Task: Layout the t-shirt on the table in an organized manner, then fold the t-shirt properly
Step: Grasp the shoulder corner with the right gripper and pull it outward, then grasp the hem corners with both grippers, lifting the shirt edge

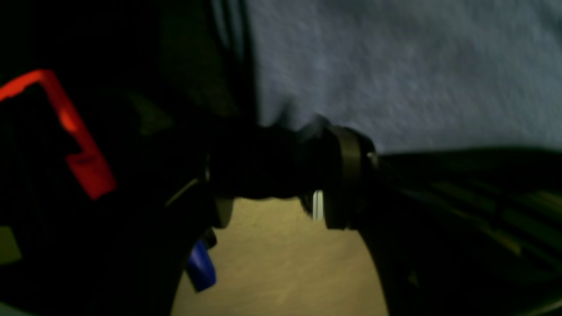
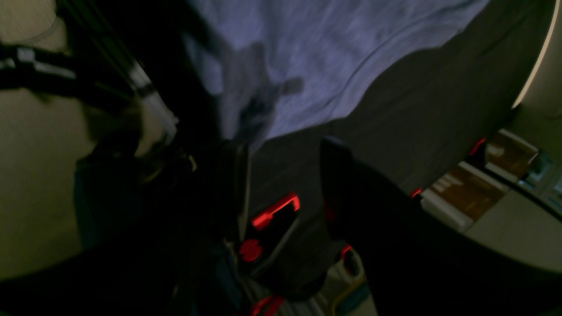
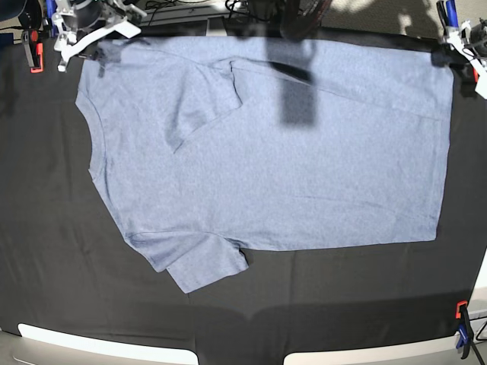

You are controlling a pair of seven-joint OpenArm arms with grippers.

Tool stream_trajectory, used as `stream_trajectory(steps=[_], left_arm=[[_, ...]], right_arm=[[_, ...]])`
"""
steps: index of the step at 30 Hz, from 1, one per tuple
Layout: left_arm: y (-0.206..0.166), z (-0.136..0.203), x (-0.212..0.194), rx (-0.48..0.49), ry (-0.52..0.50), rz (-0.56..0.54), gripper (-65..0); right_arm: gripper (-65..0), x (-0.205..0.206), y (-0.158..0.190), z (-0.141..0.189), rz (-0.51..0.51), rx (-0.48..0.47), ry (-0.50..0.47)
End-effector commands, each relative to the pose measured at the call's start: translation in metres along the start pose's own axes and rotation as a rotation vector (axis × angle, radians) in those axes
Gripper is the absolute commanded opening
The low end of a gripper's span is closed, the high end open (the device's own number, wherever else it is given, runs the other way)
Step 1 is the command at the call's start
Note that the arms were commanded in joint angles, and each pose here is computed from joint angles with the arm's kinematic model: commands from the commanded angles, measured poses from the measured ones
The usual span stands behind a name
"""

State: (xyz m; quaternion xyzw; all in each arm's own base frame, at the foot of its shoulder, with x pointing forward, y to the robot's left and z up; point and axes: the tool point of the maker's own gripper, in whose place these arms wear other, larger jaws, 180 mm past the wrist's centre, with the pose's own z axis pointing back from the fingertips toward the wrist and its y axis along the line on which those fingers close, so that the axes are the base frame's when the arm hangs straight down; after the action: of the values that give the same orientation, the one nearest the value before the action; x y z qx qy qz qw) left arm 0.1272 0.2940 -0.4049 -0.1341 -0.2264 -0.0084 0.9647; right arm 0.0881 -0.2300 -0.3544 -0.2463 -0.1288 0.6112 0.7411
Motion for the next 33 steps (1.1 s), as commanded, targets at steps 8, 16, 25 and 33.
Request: stream_trajectory(steps=[8, 16, 25, 33], left_arm=[[0.009, 0.034, 0.069, 0.159, -0.149, -0.181, -36.6], [0.018, 0.048, 0.154, 0.186, -0.468, -0.159, -36.7], [0.052, 0.040, 0.233, 0.131, -0.705, -0.026, -36.9], [0.059, -0.032, 0.288, 0.097, -0.665, -0.017, -36.9]], right_arm=[[-39.1, 0.019, -0.053, 0.008, -0.094, -0.141, -0.119], [-36.0, 0.036, -0.131, 0.003, -0.542, -0.221, -0.294], [-36.0, 0.043, -0.184, -0.033, -0.862, -0.271, -0.369], [-36.0, 0.069, -0.200, -0.067, -1.013, -0.198, -0.442]])
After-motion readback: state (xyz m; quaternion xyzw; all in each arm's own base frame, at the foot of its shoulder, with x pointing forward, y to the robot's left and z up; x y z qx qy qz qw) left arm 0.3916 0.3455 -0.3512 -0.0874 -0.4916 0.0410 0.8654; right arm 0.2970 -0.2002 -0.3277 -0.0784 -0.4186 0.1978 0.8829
